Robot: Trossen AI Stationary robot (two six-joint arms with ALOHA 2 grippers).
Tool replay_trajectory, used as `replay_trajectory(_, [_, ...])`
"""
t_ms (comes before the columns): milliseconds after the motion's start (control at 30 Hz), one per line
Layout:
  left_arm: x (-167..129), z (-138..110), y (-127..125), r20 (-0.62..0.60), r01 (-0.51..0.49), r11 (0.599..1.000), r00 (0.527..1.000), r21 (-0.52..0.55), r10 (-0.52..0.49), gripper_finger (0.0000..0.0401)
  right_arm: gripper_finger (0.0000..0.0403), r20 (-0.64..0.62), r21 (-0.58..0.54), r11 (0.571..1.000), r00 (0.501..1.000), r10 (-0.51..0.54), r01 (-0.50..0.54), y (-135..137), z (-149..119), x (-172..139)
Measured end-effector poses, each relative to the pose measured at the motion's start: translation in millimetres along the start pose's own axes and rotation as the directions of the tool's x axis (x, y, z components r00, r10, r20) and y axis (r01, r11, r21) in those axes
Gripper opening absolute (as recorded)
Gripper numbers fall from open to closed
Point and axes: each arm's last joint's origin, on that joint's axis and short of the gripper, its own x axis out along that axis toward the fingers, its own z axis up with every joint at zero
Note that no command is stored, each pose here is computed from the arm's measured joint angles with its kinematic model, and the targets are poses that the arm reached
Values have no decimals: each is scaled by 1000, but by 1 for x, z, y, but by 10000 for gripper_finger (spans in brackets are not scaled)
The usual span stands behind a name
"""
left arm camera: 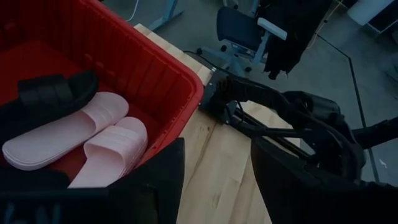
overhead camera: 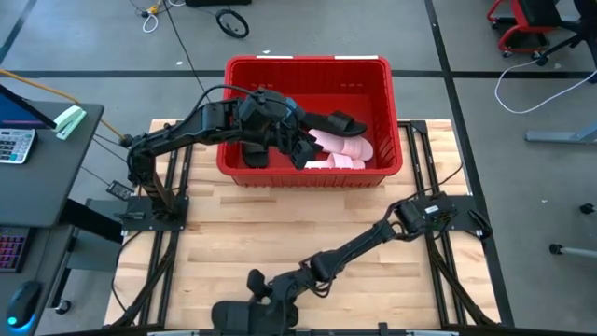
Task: Pick and place slides into bin
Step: Put the black slide into the red bin
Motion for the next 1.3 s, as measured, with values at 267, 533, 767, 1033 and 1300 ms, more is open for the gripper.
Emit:
replay_trajectory(267, [0,1,1,7,-2,1000,1000,-2,2,183,280,20,9,998,998,57,-57,5,-19,11])
replay_trajectory(533, [-1,-14,-8,-88,-10,1000,996,26,12,187,266,-128,123,992,991,33,-17,9,-33,12])
replay_trajectory(767, [-37,-71,-42,-320,-179,980,927,83,196,181,236,-393,239,969,906,158,-66,3,-25,-23])
replay_trajectory(1033, [-91,-176,-121,-273,-335,942,905,16,326,188,215,-567,405,912,766,304,-62,4,-22,-58])
replay_trajectory(1300, [-116,-299,-140,-325,-423,873,883,-241,339,180,206,-555,381,922,781,287,-68,-7,-12,-69])
